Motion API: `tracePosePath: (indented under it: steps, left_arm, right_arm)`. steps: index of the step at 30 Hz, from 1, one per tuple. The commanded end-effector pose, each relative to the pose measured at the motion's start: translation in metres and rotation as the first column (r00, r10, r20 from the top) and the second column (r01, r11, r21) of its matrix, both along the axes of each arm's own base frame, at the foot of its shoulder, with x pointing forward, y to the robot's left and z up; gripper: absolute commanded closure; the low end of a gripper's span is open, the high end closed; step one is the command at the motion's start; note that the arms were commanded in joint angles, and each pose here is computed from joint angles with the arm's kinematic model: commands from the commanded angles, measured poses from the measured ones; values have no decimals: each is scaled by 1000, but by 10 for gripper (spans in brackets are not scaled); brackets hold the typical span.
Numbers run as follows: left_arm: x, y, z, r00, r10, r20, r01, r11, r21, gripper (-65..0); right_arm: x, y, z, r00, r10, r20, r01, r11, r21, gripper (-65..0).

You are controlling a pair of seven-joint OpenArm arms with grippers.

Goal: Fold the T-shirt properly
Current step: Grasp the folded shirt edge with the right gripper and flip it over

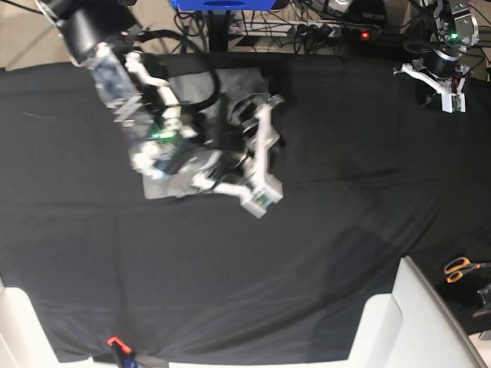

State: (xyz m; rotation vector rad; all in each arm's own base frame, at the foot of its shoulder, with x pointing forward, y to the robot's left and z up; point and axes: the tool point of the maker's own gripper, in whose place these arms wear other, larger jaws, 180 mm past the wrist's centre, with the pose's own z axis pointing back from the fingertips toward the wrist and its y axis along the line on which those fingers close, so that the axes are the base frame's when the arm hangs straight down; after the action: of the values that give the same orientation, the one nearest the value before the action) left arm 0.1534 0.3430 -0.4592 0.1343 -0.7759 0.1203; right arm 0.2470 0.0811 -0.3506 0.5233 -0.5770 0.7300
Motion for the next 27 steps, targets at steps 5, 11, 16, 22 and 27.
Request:
tracePosePath:
  steps: [5, 11, 16, 22, 27]
  left_arm:
    - [6, 8, 11, 999, -3, 34, 3, 1000, 22, 0]
    - [6, 6, 11, 999, -2, 36, 2, 1000, 19, 0]
    - [6, 6, 11, 999, -2, 38, 2, 1000, 18, 0]
    - [2, 7, 9, 1000, -2, 26, 1, 1000, 19, 0]
    - [1, 7, 9, 1000, -2, 25, 1, 1000, 19, 0]
  right_arm:
    - [25, -65, 1, 967, -255, -23, 255, 967, -31, -206]
    - [27, -81, -57, 938, -312, -151, 295, 947, -126, -21]
    - [34, -61, -69, 945, -292, -149, 279, 955, -101, -6]
    - [45, -40, -70, 950, -266, -164, 254, 963, -93, -6]
    - [62, -24, -70, 964, -232, -132, 221, 971, -92, -6]
